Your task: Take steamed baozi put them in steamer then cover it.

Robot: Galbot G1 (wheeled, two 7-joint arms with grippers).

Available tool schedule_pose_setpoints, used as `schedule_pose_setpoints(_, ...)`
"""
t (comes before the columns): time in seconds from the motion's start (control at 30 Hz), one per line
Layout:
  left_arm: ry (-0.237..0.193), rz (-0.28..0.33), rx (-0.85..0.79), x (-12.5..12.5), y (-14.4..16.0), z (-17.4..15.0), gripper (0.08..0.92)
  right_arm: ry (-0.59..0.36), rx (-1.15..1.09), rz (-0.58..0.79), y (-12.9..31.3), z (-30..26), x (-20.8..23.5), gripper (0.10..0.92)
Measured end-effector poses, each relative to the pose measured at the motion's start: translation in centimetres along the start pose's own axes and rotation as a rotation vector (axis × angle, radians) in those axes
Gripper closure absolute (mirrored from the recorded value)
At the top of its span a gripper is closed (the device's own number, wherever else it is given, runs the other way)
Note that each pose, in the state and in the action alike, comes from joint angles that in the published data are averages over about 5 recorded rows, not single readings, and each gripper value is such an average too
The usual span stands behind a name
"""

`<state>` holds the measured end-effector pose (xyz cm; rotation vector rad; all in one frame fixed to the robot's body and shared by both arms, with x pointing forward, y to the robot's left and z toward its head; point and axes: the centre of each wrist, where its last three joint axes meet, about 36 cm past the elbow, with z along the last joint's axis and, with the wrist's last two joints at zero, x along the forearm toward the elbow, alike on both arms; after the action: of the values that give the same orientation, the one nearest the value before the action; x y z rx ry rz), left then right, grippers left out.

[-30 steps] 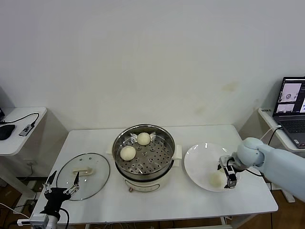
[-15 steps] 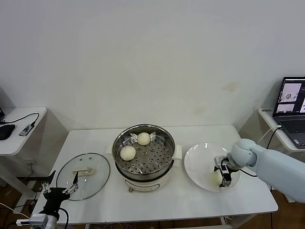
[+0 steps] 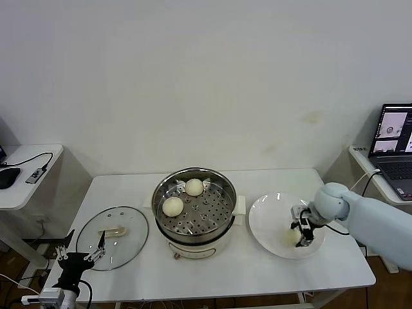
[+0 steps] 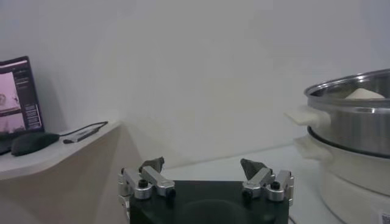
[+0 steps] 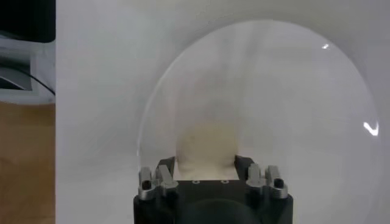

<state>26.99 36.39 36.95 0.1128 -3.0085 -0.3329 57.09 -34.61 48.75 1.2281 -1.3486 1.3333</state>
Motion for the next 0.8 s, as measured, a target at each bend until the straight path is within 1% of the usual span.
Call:
schedule_pose_setpoints(0.23,-0.007,0.003,-0.002,-0.1,0.0,-0.3,0.177,-0.027,-0.014,0.053,-2.3,-0.1,4.2,0.421)
schedule_pose_setpoints(0.43,-0.011,0.005,0.000,0.0,-0.1,-0.5,0.177,-0.063,-0.005,0.109,-5.0,-1.4,8.8,0.421)
schedule_pose_setpoints(0.6,-0.013,0.005,-0.001,0.1,0.1,-0.6,0.177,-0.097,0.036,0.157,-7.2,-3.7,12.8,0.422)
schedule_pose_setpoints(0.8,-0.018,-0.004,-0.002,0.2,0.3,-0.8,0.177,-0.144,0.142,0.203,-9.0,-8.4,16.7,0.420)
